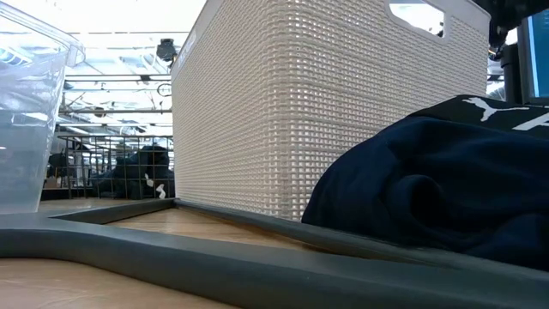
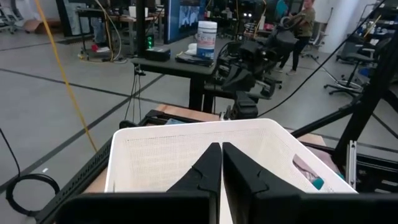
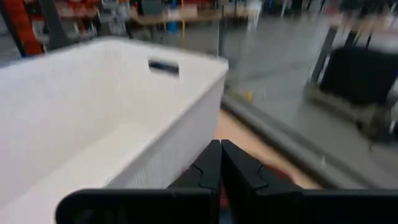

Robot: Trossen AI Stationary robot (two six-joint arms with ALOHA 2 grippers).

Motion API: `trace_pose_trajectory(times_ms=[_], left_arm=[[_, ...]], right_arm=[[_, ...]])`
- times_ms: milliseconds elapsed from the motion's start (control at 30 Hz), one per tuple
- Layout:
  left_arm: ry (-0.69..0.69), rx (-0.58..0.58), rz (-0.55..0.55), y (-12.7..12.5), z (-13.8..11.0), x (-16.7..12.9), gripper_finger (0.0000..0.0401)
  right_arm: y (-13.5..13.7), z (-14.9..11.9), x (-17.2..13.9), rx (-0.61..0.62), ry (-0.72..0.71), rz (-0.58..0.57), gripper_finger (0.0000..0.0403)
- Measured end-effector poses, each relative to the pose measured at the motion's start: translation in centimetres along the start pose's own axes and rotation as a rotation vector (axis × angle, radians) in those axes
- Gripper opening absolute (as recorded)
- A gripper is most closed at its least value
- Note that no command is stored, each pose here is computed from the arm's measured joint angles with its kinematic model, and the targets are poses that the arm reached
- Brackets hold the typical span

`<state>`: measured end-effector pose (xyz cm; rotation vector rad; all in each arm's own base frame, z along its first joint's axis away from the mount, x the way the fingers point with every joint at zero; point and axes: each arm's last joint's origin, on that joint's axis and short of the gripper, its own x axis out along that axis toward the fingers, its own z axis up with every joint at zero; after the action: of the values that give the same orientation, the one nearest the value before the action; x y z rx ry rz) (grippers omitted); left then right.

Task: Pick & Place Cloths
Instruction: Put the dark blue sock into the transparent bin

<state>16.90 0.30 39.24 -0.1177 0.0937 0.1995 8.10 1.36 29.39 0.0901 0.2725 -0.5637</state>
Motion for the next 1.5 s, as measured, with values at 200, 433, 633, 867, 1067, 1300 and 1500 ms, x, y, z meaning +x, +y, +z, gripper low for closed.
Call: trace_pose_trajectory(times_ms=[200,433,633,867,1067,1300,1500], left_arm=[[0.0,0.002,0.0,0.0,0.0,0.0,0.0004],[0.0,0.004,0.0,0.0,0.0,0.0,0.0016],[0.0,-0.003,0.0,0.0,0.0,0.0,0.0021],[0.0,-0.003,0.0,0.0,0.0,0.0,0.0021],[0.0,-0.003,-0.002,0.0,0.0,0.0,0.0021],[0.001,0.006,-0.004,0.0,0.0,0.0,0.0021],[0.001,0.021,-0.005,0.0,0.0,0.0,0.0021]], right_arm=[[-1.3,0.0,0.0,0.054,0.263,-0.059,0.0004],[-1.1,-0.1,2.2,0.009,0.416,-0.161,0.0004],[-2.2,0.0,3.7,0.071,0.499,-0.255,0.0004],[-3.6,1.3,6.1,0.191,0.45,-0.222,0.0012],[-5.3,1.3,8.7,0.248,0.499,-0.244,0.0065],[-7.5,0.2,11.7,0.345,0.619,-0.31,0.0159],[-9.4,-0.6,13.0,0.424,0.671,-0.363,0.0216]])
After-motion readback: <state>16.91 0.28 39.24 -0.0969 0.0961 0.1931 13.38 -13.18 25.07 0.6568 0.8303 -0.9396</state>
